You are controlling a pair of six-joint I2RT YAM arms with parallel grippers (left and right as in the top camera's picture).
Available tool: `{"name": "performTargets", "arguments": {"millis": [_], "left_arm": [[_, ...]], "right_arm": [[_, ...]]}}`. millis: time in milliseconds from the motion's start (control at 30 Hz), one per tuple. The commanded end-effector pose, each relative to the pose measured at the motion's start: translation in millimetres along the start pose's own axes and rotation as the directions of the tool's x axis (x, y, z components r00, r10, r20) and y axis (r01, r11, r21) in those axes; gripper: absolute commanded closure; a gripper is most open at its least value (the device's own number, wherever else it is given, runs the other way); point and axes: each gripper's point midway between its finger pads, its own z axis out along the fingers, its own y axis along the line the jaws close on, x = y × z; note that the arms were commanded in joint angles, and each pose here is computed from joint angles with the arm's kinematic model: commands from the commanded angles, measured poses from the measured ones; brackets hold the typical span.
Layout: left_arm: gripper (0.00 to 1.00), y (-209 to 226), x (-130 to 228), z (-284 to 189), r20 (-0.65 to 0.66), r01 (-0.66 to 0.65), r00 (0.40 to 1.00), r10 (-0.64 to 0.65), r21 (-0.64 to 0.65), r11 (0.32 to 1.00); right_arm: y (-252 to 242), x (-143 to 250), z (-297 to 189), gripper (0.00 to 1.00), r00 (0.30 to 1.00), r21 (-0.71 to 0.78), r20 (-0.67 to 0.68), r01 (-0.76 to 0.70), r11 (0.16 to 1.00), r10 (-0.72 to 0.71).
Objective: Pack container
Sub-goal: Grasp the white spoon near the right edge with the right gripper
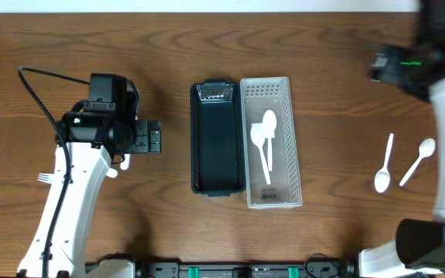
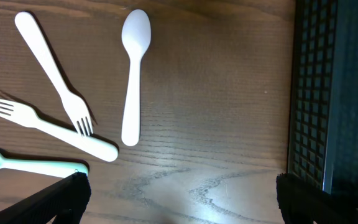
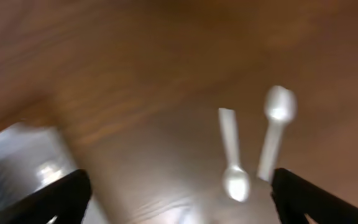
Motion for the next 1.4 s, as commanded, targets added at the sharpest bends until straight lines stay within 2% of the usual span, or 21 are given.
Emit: {"name": "performTargets", "arguments": {"millis": [0,100,267,467,1000,1100,1300,1367], "left_arm": [[0.02,1.4,-5.2,-2.9,0.014,-0.006,1.0,0.006,-0.011,1.0],[0.02,1.4,-5.3,-2.9,0.014,-0.006,1.0,0.006,-0.011,1.0],[0.02,1.4,-5.3,-2.9,0.014,-0.006,1.0,0.006,-0.011,1.0],[0.02,1.4,-5.2,-2.9,0.014,-0.006,1.0,0.006,-0.011,1.0],[0.02,1.4,-5.2,-2.9,0.014,-0.006,1.0,0.006,-0.011,1.0],[0.02,1.4,-5.1,-2.9,0.014,-0.006,1.0,0.006,-0.011,1.0],[0.02,1.4,-5.1,-2.9,0.014,-0.006,1.0,0.006,-0.011,1.0],[0.02,1.4,-5.1,-2.9,0.014,-0.006,1.0,0.006,-0.011,1.0]], "right_arm": [[-42.8,7.4,29.4,0.02,0.993,0.06,-0.093,-0.074,0.995,0.079],[-67.3,26.4,62.1,0.03,0.977,0.076,-0.19,-0.088,0.993,0.101],[-84.2,80.6,124.8,0.03,0.936,0.118,-0.336,-0.066,0.991,0.102],[-80.1,130.3,174.7,0.05,0.918,0.06,-0.395,-0.012,0.998,0.035],[-71.0,168.8,218.4,0.06,0.905,-0.016,-0.426,0.002,1.0,-0.008],[-71.8,175.5,223.6,0.16,0.892,-0.011,-0.451,0.003,1.0,-0.008],[-72.3,178.7,225.5,0.52,0.886,-0.007,-0.463,0.0,1.0,-0.003],[-72.2,178.9,225.4,0.67,0.886,-0.007,-0.464,0.001,1.0,-0.004]]}}
